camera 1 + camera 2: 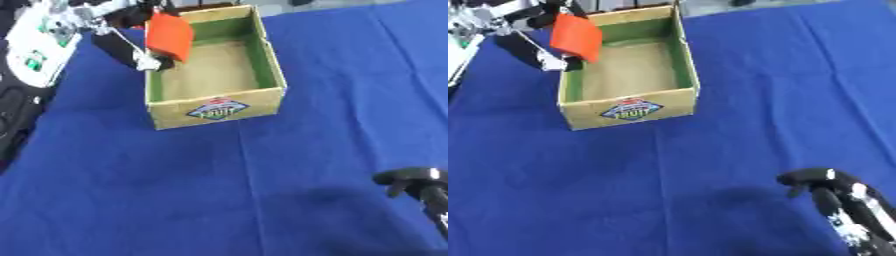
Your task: Pick up objects on the table and place them in the box.
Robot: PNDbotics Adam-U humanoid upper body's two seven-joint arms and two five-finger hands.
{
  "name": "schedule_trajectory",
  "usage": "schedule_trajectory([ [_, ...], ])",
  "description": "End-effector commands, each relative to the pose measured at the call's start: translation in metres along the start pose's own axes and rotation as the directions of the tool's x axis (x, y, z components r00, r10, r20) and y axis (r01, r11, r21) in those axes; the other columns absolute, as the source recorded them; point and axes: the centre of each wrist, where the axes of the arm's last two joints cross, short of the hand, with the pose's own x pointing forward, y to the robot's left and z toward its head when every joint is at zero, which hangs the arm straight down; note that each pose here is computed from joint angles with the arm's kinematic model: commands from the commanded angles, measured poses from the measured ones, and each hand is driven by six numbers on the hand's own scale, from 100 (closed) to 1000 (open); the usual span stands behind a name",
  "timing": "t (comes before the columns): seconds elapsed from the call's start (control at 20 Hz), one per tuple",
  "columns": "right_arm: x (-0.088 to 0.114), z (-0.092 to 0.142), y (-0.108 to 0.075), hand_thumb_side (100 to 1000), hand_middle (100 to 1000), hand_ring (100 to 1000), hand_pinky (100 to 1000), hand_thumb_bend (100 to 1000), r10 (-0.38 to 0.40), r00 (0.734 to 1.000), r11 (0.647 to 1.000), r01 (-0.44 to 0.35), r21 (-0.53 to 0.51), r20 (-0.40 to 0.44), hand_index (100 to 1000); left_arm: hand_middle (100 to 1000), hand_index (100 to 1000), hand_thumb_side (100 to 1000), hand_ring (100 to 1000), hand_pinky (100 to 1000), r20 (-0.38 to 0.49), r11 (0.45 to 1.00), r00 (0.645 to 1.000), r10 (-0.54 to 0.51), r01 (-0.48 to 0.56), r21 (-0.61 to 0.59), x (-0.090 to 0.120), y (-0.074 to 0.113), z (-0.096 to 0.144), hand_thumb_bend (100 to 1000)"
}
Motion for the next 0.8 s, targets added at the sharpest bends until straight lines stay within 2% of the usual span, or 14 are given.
schedule_trajectory([
  [0.05,0.007,-0.003,-0.005,644,525,765,810,100,0.015,1.0,1.0,-0.015,0.023,0.015,756,100,218,201,107,171,-0.021,0.999,0.999,-0.035,0.036,0.033,-0.002,0.007,-0.004,100],
  [0.45,0.008,-0.007,-0.005,647,525,765,810,100,0.012,1.0,0.999,-0.013,0.032,0.024,756,119,256,212,139,208,-0.03,0.996,0.996,-0.086,0.086,0.03,-0.001,-0.008,-0.013,131],
  [0.8,0.007,-0.008,-0.004,653,525,764,810,100,0.01,1.0,0.999,-0.011,0.034,0.023,756,166,310,239,187,278,-0.059,0.992,0.993,-0.106,0.102,-0.078,-0.01,-0.03,-0.012,154],
])
